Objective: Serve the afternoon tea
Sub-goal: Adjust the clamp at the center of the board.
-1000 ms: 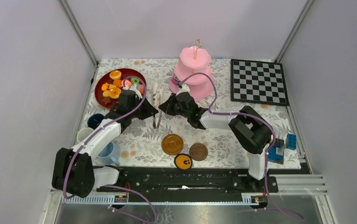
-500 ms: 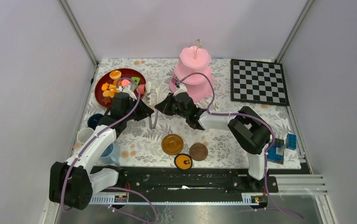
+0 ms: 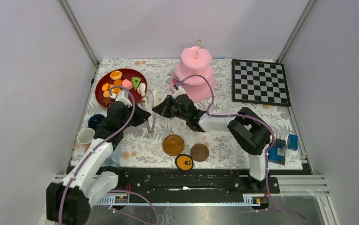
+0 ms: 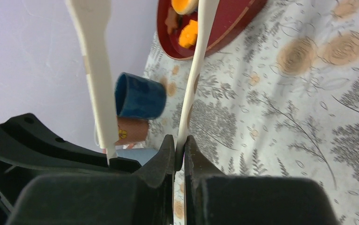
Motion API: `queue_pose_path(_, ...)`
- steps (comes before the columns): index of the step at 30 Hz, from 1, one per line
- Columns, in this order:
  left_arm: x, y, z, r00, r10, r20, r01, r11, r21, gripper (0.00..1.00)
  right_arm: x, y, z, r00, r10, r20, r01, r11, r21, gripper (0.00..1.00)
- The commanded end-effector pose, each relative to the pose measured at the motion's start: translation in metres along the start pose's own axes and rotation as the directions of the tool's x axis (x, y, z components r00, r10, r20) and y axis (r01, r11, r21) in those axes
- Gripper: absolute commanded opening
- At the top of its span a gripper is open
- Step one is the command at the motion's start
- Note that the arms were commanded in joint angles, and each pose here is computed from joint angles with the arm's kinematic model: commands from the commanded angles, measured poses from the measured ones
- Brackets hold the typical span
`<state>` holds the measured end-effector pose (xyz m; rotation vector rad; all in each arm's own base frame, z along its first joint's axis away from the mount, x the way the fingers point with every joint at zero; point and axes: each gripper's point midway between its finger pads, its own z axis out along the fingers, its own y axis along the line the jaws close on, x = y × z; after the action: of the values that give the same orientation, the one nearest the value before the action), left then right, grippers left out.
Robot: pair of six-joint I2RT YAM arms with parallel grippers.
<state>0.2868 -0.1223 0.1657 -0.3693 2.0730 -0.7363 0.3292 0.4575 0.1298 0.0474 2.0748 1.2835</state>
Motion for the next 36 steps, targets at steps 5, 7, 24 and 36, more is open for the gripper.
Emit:
queue_pose_path(5, -0.025, -0.012, 0.024, 1.000, 0.012, -0.017, -0.011, 0.996, 0.086, 0.05, -0.001, -0.078, -0.023, 0.990, -0.143, -0.018, 0.144, 0.985, 0.095, 0.00)
queue_pose_path(7, -0.025, -0.019, 0.020, 0.999, 0.036, -0.020, -0.033, 0.993, 0.117, 0.24, -0.003, -0.068, -0.027, 0.989, -0.150, -0.010, 0.151, 0.988, 0.045, 0.00)
queue_pose_path(24, -0.013, -0.027, -0.012, 0.990, 0.126, -0.060, -0.115, 0.981, 0.154, 0.99, -0.047, -0.087, -0.045, 0.987, -0.155, 0.044, 0.126, 0.911, 0.394, 0.00)
queue_pose_path(36, 0.013, -0.027, 0.010, 0.989, 0.056, -0.138, -0.020, 0.968, 0.249, 0.99, -0.039, -0.056, -0.031, 0.972, -0.225, 0.074, 0.156, 0.841, 0.518, 0.00)
